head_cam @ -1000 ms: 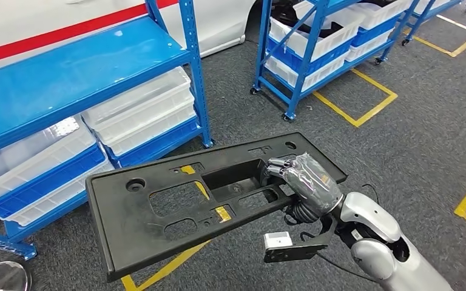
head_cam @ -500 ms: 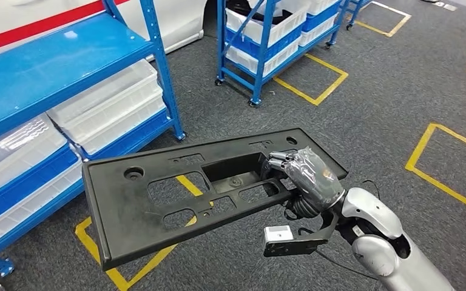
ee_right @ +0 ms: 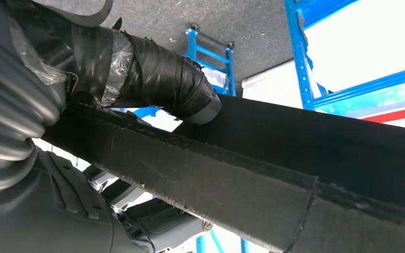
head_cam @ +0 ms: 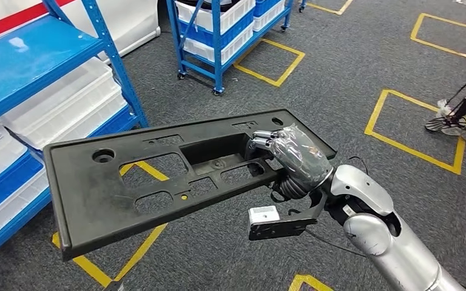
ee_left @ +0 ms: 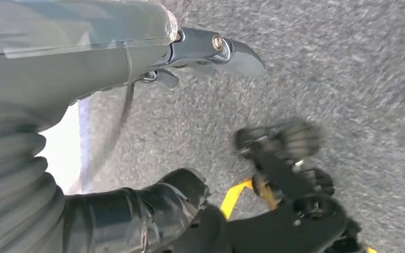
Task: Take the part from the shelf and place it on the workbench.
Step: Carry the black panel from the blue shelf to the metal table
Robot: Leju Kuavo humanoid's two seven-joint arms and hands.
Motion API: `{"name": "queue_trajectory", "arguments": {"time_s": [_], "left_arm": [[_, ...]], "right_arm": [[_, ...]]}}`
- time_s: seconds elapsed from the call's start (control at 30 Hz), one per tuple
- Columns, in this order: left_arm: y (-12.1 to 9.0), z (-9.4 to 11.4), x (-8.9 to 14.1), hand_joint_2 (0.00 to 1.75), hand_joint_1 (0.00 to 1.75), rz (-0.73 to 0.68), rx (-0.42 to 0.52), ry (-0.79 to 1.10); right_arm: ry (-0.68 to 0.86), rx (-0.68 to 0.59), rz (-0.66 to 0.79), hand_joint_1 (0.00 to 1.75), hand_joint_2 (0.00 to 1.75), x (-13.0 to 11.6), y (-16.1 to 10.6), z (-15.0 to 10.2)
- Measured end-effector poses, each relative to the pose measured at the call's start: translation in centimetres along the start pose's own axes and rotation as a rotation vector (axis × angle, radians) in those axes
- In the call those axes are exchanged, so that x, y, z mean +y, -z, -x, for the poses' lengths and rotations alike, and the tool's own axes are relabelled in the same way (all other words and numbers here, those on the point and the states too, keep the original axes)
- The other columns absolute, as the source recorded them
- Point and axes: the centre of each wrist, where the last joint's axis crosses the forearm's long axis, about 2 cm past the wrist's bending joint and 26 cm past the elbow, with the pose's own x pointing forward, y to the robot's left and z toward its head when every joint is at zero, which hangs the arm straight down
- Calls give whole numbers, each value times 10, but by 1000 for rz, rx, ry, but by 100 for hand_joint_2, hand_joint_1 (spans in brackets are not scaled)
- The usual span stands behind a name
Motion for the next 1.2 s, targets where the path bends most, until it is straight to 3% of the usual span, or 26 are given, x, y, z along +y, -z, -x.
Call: {"name": "queue_trajectory", "arguments": {"time_s": [0.37,1.2], "left_arm": [[0,-12,2,175,0,-1,-65,-13],[0,-20,1,175,0,-78,-78,52]], "right_arm": [[-9,-2,0,175,175,-4,3,2],[-25,8,6,175,175,-8,10,1]]}}
